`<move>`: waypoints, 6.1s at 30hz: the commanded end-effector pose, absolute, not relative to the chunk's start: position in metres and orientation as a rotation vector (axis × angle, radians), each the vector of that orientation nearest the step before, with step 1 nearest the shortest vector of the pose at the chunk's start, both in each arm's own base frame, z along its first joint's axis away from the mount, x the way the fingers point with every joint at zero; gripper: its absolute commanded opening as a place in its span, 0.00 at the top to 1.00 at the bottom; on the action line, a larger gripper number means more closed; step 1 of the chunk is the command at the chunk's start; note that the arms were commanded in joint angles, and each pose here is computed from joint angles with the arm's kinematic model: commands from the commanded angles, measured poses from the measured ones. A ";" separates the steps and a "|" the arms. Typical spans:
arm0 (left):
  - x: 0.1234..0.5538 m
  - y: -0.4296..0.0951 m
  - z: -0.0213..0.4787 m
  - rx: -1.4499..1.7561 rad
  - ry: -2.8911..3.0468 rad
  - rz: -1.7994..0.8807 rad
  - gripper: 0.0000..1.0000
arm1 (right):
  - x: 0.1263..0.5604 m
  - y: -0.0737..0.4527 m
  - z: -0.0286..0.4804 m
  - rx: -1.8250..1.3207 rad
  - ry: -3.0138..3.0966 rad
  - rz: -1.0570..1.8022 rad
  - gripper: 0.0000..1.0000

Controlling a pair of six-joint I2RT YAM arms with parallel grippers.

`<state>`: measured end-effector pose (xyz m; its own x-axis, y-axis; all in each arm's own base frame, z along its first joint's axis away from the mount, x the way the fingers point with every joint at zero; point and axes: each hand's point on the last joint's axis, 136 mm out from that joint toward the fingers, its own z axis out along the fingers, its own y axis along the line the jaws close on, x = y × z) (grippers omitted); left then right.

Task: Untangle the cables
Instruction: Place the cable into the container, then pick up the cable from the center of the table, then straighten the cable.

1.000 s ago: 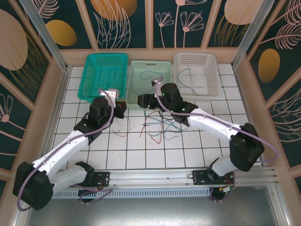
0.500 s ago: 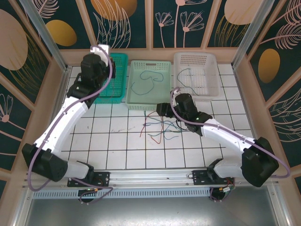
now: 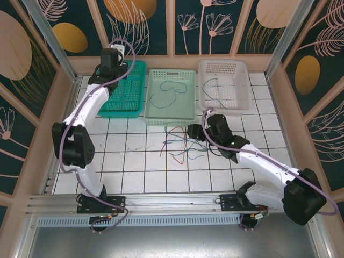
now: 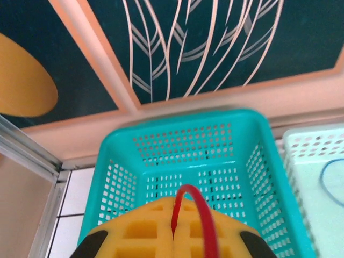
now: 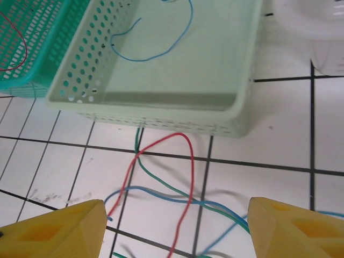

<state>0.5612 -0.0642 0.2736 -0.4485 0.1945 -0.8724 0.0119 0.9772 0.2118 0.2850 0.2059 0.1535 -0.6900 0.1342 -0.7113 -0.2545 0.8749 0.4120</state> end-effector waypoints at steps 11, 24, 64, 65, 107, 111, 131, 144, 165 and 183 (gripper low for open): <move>0.602 -0.076 0.203 0.170 2.115 0.171 0.93 | 0.284 0.182 0.146 0.008 2.265 0.561 0.29; 0.601 -0.098 0.175 0.101 2.179 -0.052 0.48 | 0.281 0.174 0.130 0.009 2.314 0.501 0.26; 0.563 -0.131 0.232 -0.244 1.978 -1.323 0.01 | 0.282 0.173 0.130 0.012 2.303 0.506 0.20; 0.561 -0.130 0.235 -0.239 1.974 -1.306 0.02 | 0.283 0.173 0.130 0.012 2.302 0.508 0.21; 0.368 -0.180 0.146 0.022 2.127 -0.744 0.05 | 0.220 0.274 0.065 -0.342 2.607 0.910 0.48; 0.365 -0.179 0.143 0.015 2.131 -0.745 0.05 | 0.227 0.274 0.066 -0.338 2.598 0.876 0.72; 0.348 -0.223 0.154 0.160 2.102 -0.869 0.06 | 0.226 0.254 0.123 -0.499 2.357 0.807 1.00; 0.335 -0.247 0.171 0.217 2.029 -1.018 0.09 | 0.226 0.246 0.162 -0.488 2.180 0.846 1.00; 0.321 -0.288 0.173 0.357 1.986 -1.145 0.50 | 0.225 0.252 0.191 -0.520 2.042 0.915 1.00; 0.372 -0.209 0.175 0.464 2.092 -0.240 0.87 | 0.212 0.234 0.130 -0.586 2.307 0.805 1.00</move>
